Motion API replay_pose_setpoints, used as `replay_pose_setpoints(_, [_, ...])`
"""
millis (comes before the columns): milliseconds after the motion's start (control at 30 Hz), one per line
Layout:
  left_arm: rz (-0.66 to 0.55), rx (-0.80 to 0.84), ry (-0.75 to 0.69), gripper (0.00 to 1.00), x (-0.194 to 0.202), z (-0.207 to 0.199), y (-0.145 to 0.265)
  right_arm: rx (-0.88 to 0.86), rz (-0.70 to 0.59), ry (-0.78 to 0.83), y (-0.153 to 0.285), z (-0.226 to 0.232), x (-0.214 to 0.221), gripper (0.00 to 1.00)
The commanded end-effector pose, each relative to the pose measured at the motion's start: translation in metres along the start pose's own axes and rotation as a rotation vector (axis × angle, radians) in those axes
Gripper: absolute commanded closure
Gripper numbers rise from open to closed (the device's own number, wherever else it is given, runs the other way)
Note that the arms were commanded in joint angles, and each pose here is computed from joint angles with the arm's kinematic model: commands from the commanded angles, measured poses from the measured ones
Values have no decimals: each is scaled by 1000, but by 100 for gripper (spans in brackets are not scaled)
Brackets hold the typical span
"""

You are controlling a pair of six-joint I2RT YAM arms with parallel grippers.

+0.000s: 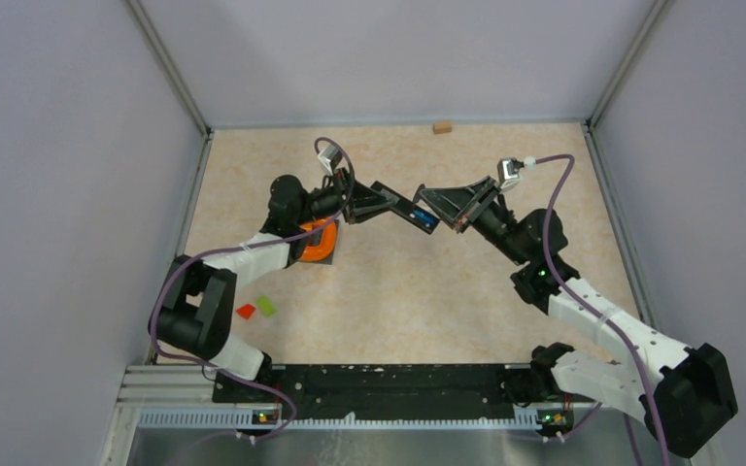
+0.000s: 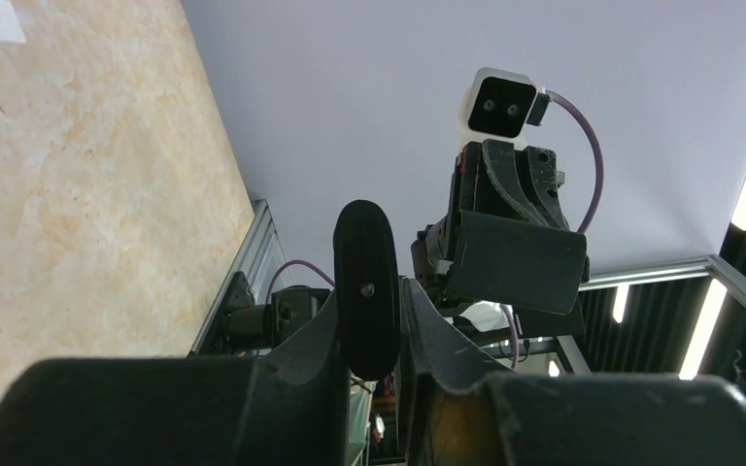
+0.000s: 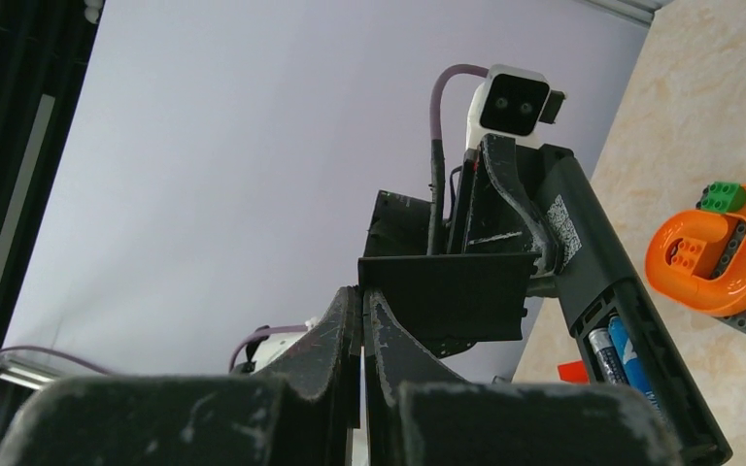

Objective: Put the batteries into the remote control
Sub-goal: Load the battery cover into the remote control.

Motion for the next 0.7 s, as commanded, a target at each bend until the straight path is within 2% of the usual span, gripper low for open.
replay_pose_setpoints(0, [8,76,-32,100,-1,-16,-4,-28,-14,-41,-4,14,-3,100])
replay_pose_setpoints(667, [19,139,-6,100,3,-26,-1,17,-17,-116,-5,-4,7,100])
Point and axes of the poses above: each gripper's point midway between its finger pads, its own y axis back along the fingers, its own z axis along the line the jaws close on, x = y × z, the point moved 4 cm from there along y, back along the fingers, and after that the axes turned 1 degree about y, right-handed, at the moved point
